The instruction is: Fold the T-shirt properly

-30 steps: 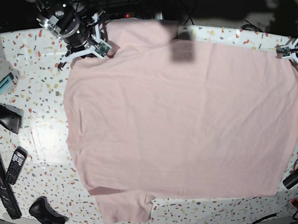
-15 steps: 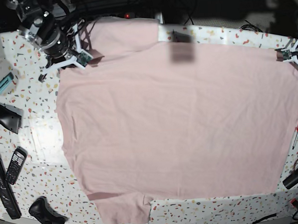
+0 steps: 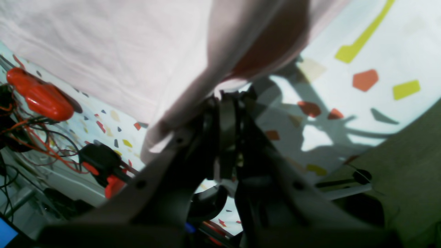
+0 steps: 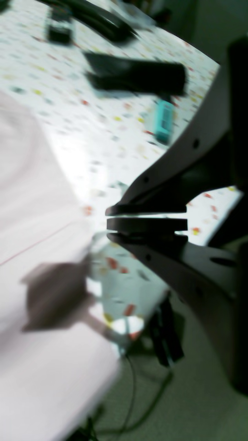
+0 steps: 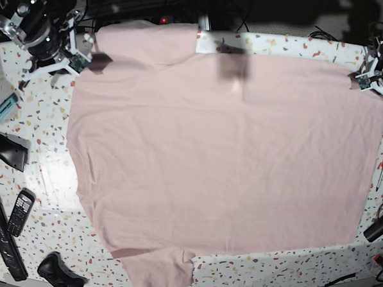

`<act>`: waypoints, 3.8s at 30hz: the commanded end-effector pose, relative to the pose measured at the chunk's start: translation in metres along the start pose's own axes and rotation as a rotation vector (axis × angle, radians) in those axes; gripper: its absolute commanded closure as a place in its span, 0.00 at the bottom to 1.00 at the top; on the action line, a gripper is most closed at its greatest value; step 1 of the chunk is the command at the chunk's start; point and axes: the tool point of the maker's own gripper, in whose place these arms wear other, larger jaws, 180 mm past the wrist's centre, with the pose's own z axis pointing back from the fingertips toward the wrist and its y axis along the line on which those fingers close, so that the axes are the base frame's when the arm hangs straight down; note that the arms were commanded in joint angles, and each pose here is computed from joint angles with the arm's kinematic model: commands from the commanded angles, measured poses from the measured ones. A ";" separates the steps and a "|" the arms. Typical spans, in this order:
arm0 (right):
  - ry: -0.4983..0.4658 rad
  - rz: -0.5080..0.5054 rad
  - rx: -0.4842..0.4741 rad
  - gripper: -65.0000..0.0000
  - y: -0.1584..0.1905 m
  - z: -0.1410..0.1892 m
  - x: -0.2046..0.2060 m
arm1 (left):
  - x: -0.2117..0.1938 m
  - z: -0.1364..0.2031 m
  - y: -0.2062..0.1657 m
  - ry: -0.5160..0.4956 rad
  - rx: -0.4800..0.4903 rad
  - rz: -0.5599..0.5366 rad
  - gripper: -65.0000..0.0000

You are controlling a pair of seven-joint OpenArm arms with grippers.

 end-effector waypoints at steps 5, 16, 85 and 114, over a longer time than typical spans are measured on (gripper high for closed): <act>0.026 -0.003 -0.011 1.00 -0.004 0.010 -0.014 | -0.006 0.006 0.015 0.019 0.034 -0.003 1.00; -0.113 -0.137 -0.009 1.00 -0.023 0.005 0.021 | -0.007 0.017 0.056 -0.012 0.187 0.122 1.00; -0.260 -0.519 -0.205 1.00 -0.147 -0.063 0.051 | 0.043 0.026 0.204 -0.310 0.712 0.753 0.71; -0.201 -0.209 0.190 0.63 -0.043 -0.029 0.055 | 0.053 0.026 0.213 -0.210 0.831 0.721 0.71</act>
